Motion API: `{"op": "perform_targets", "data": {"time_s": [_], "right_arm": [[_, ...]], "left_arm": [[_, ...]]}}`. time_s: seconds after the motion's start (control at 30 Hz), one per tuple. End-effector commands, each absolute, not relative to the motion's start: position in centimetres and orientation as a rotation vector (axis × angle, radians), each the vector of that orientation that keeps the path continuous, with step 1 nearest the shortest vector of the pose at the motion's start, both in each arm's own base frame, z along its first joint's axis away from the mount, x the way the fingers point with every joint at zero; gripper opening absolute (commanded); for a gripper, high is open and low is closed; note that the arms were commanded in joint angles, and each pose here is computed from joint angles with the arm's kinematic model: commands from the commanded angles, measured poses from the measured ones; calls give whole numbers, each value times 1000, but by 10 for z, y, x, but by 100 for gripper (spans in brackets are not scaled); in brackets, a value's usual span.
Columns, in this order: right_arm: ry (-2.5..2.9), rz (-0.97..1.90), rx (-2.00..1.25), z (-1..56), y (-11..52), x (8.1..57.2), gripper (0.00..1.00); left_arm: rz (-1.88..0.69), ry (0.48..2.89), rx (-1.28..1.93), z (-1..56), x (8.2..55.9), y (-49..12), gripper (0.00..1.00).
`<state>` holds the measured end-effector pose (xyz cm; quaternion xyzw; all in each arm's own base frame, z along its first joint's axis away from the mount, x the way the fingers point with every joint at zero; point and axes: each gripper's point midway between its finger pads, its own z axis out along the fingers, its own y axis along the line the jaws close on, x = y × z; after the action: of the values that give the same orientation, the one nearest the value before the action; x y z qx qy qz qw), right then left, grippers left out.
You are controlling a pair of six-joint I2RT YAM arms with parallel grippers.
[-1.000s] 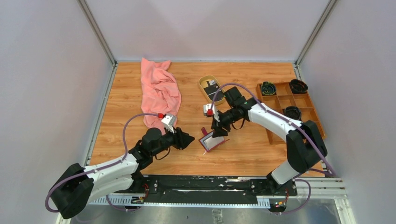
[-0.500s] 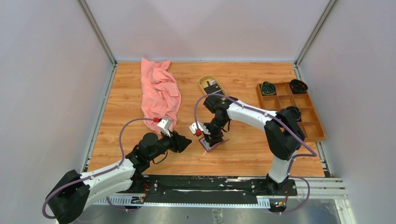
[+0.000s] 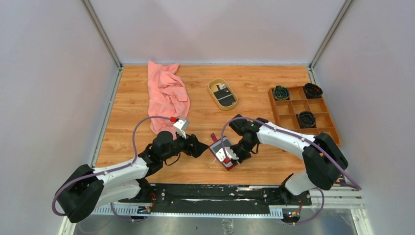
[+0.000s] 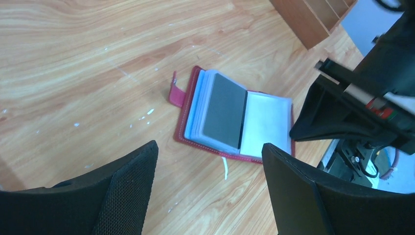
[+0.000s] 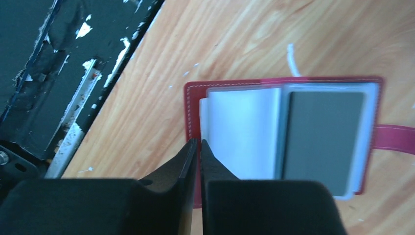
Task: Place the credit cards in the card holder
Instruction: Open the card holder at the center of the board, then move the card holder to the center of the board.
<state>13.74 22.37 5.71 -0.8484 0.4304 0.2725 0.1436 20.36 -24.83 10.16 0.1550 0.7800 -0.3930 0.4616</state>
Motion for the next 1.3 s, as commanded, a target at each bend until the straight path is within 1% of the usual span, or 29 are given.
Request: {"op": "perform_targets", "data": {"time_s": [0.0, 0.1, 0.23, 0.33, 0.4, 0.47, 0.53, 0.6, 0.67, 0.8, 0.97, 1.0, 1.1, 1.27], "right_arm": [[1224, 749, -2462, 37, 214, 128, 9], [1265, 766, -2466, 24, 209, 122, 10], [1291, 756, -2457, 22, 213, 122, 17], [1333, 769, -2416, 43, 220, 127, 23], [1307, 852, -2372, 69, 224, 124, 27], [1269, 923, -2291, 103, 231, 126, 34], [1273, 932, -2191, 132, 239, 141, 42], [1298, 933, -2105, 151, 247, 161, 52], [1346, 946, -2056, 158, 257, 181, 58], [1420, 986, -2035, 150, 283, 218, 60], [1578, 974, -2034, 115, 306, 261, 61], [1613, 963, -2038, 107, 307, 268, 61], [1671, 934, -2062, 86, 308, 278, 60], [1704, 936, -2107, 64, 307, 275, 56]], "left_arm": [[-1046, 1891, 400, 116, 205, -264, 81], [-1102, 1925, 331, 114, 202, -267, 80], [-1145, 1939, 221, 112, 204, -267, 75], [-1151, 1934, 214, 115, 207, -270, 72], [-1176, 1944, 227, 115, 205, -274, 71], [-1181, 1958, 230, 111, 203, -275, 70], [-1170, 1966, 216, 106, 203, -271, 70], [-1148, 1963, 190, 103, 202, -265, 69], [-1130, 1945, 156, 102, 200, -255, 69], [-1134, 1891, 103, 106, 194, -240, 69], [-1176, 1820, 75, 116, 184, -231, 68], [-1166, 1841, 69, 105, 180, -226, 68], [-1161, 1841, 63, 102, 177, -221, 68], [-1157, 1829, 58, 104, 176, -219, 67]]}}
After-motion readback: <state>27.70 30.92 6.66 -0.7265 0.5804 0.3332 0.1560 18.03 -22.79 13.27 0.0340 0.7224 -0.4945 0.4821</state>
